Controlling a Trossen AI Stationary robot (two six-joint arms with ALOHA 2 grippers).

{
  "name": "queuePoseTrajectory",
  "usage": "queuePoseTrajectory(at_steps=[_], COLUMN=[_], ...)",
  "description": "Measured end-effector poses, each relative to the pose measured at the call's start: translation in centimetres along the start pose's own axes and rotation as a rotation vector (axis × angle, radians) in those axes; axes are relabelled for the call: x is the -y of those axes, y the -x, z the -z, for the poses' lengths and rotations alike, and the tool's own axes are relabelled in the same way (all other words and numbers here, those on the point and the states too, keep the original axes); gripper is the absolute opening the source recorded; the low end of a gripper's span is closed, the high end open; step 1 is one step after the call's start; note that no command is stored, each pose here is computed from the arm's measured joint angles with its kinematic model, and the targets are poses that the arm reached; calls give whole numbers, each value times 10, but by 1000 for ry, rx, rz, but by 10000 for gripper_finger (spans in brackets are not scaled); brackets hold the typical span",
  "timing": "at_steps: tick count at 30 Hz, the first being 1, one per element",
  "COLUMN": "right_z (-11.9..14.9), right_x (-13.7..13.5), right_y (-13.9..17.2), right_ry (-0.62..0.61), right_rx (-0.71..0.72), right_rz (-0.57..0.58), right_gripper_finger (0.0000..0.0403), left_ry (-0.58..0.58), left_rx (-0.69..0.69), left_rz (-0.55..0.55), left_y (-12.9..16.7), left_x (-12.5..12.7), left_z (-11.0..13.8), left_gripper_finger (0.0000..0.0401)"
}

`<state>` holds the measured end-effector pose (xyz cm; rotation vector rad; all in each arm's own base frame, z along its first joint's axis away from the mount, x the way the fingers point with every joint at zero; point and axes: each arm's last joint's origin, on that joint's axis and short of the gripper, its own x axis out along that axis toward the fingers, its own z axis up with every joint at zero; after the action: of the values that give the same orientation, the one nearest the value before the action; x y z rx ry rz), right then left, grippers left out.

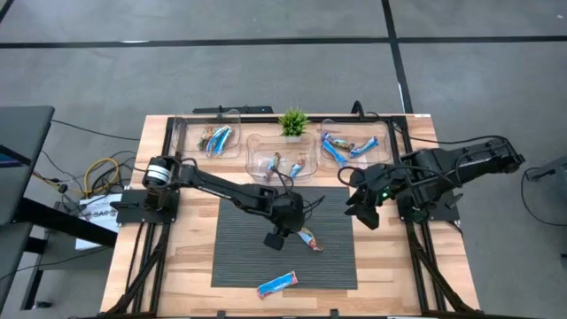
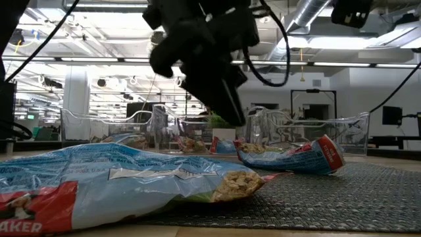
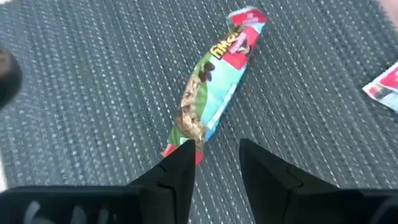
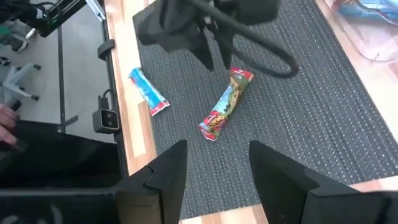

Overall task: Pick and place Granola Bars by type
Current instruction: Put the red granola bar into the center transparent bin

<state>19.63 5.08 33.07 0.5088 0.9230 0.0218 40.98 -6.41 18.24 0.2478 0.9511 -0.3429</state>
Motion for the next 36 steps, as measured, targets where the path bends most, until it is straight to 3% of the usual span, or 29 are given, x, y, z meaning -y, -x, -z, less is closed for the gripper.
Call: queuePoseTrajectory(at_steps=[8,22,26,33,36], right_z=[2,3,2,2,2], right_x=[-5,-7,-7,-7,-7], right_y=[-6,-11,-11,-11,-11], right_ry=[-29,-40,-40,-47,-48], right_rx=[-23,-40,-38,-24,-24], right_rz=[-3,-2,0,18,18], right_gripper_finger=[163,163,163,163,163], left_ry=[-34,-34,-10,-18,-11], left_rx=[-15,-13,-18,-22,-25], left_rz=[-85,-2,-22,-50,-64], left_y=[-23,-34,-34,-35,-35], left_x=[-4,0,3,7,8], left_z=[5,8,8,6,6], left_gripper_finger=[118,115,90,9,6])
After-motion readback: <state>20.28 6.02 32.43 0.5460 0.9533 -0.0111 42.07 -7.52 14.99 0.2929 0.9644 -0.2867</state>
